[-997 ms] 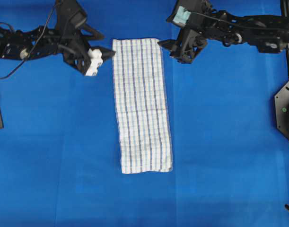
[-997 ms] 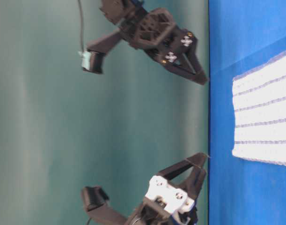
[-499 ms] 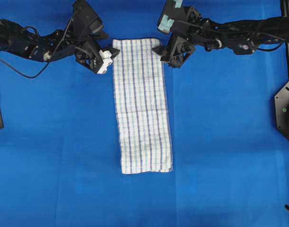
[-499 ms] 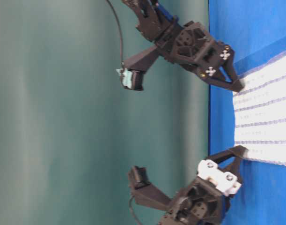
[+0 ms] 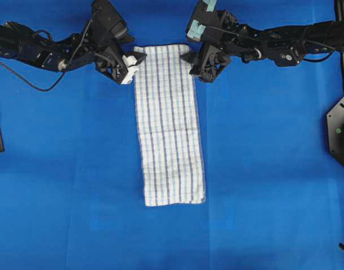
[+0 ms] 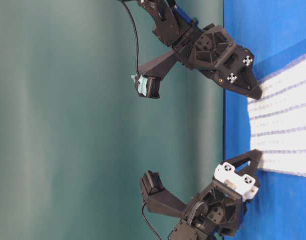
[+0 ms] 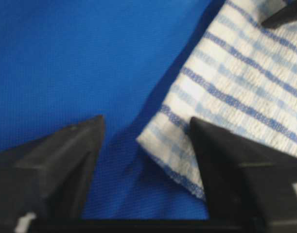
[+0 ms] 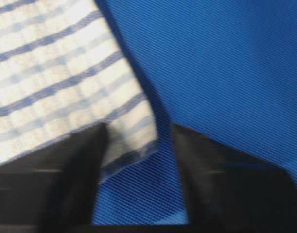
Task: Fold the blue towel.
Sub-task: 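Move both grippers to the strip's top corners and grasp them, then lift the top end and fold it down toward the bottom end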
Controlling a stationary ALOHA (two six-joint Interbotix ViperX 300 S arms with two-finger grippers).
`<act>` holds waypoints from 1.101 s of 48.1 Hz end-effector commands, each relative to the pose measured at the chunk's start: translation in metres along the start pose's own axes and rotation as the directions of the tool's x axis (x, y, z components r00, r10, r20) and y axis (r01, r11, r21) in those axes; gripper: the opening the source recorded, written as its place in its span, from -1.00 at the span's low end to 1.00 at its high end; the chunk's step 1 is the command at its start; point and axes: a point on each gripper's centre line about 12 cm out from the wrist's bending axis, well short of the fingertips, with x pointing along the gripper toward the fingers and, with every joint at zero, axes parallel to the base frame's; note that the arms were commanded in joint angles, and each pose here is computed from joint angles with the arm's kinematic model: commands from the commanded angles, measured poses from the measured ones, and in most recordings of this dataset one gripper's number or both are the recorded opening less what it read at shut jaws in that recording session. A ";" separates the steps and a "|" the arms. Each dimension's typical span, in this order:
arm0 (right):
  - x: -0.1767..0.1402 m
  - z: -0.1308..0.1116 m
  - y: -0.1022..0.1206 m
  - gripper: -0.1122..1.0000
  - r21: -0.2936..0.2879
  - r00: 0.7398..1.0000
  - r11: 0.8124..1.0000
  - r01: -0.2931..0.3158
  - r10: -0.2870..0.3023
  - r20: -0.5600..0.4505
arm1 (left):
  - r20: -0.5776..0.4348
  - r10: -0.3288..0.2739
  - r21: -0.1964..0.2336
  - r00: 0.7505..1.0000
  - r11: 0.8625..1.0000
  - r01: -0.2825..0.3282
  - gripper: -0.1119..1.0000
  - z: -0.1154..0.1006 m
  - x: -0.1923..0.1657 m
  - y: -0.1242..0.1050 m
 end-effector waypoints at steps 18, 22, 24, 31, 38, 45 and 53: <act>-0.003 0.011 0.007 -0.83 -0.015 0.999 1.000 -0.012 0.012 0.035 | -0.002 -0.030 0.018 1.000 0.999 0.030 -0.72 0.002 -0.001 -0.013; -0.003 0.011 0.007 -0.83 -0.012 0.999 1.000 -0.011 0.012 0.038 | 0.001 -0.030 0.017 1.000 0.999 0.030 -0.72 0.004 -0.001 -0.013; -0.003 0.012 0.007 -0.83 -0.009 0.999 1.000 -0.010 0.011 0.042 | 0.006 -0.031 0.020 1.000 0.999 0.031 -0.72 0.005 -0.001 -0.013; -0.004 0.014 0.007 -0.83 -0.007 0.999 1.000 -0.009 0.010 0.052 | 0.023 -0.038 0.051 0.999 0.998 0.037 -0.72 0.013 0.000 -0.016; -0.008 0.018 0.009 -0.83 -0.007 0.998 1.000 -0.014 0.014 0.065 | 0.061 -0.055 0.104 0.997 0.993 0.049 -0.72 0.033 -0.004 -0.022; -0.020 0.027 0.012 -0.83 -0.010 0.995 1.000 -0.022 0.023 0.098 | 0.092 -0.077 0.099 0.993 0.993 0.068 -0.72 0.053 -0.019 -0.026; -0.037 0.039 0.020 -0.83 -0.020 0.989 0.999 -0.040 0.043 0.143 | 0.095 -0.100 0.095 0.990 0.991 0.091 -0.72 0.065 -0.040 -0.028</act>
